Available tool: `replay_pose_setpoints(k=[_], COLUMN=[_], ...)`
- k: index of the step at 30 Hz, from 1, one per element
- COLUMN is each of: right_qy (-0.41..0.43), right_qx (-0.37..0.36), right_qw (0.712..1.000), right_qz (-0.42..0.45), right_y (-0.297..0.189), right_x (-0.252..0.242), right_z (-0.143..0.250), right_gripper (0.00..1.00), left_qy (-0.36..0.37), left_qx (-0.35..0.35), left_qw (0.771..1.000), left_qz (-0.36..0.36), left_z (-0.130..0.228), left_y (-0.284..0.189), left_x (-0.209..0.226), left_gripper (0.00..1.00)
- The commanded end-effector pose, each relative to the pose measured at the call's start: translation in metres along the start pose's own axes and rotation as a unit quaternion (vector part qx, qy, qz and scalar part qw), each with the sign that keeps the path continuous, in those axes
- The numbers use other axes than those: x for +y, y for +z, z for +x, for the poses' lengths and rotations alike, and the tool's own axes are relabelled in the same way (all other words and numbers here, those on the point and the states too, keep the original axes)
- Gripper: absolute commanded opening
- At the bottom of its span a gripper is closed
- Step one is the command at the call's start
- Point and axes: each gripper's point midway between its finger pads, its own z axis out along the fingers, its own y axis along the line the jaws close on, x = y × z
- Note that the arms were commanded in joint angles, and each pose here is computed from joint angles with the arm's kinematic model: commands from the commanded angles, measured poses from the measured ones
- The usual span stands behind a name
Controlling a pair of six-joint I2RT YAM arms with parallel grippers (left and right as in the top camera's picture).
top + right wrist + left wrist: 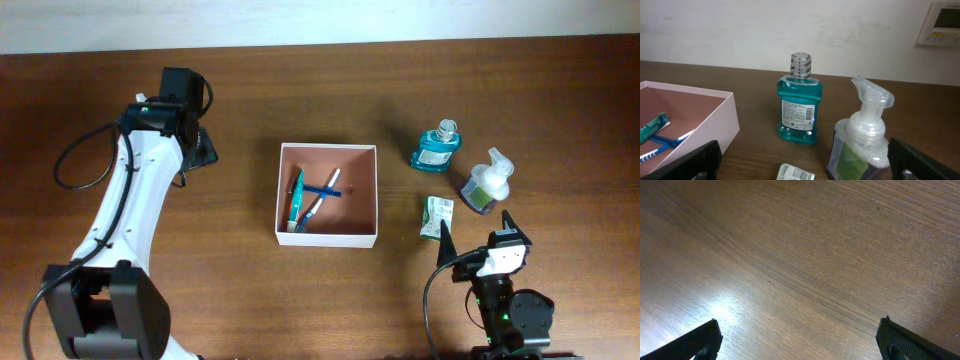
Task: Pack container
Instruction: 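Open the left gripper and retract the left arm to the left side, then move the right gripper over the teal mouthwash bottle cap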
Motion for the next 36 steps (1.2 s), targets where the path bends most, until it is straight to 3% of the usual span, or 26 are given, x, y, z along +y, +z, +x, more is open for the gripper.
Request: replay_pose_setpoints(k=[1,7,12,18,22,28,36], right_qy=[0.003,0.015,0.006,0.016,0.006,-0.037,-0.017], right_qx=[0.000,-0.027,-0.081,-0.085,-0.043,0.034,0.174], right_qw=[1.000,0.999,0.991,0.994,0.999,0.998,0.984], right_qz=[0.000,-0.018,-0.109,-0.067,0.016,0.025,-0.041], right_y=[0.000,-0.001,-0.008,-0.020,-0.034,-0.030,0.026], right_x=[0.001,0.006,0.037,0.021,-0.008,-0.016,-0.002], right_z=[0.001,-0.012,-0.041,-0.090,-0.132,-0.183,-0.157], right_gripper=[0.99,0.99,0.99,0.99,0.99,0.99,0.99], left_qy=[-0.003,-0.003,-0.003,-0.003,-0.003,-0.003,-0.003], left_qx=[-0.012,-0.012,-0.012,-0.012,-0.012,-0.012,-0.012], left_qw=[1.000,1.000,1.000,1.000,1.000,1.000,1.000], left_qz=[-0.006,-0.006,-0.006,-0.006,-0.006,-0.006,-0.006], left_z=[-0.004,-0.004,-0.004,-0.004,-0.004,-0.004,-0.004], left_y=[-0.006,-0.006,-0.006,-0.006,-0.006,-0.006,-0.006], left_x=[0.006,0.006,0.006,0.006,0.006,0.006,0.006], left_gripper=[0.99,0.99,0.99,0.99,0.99,0.99,0.99])
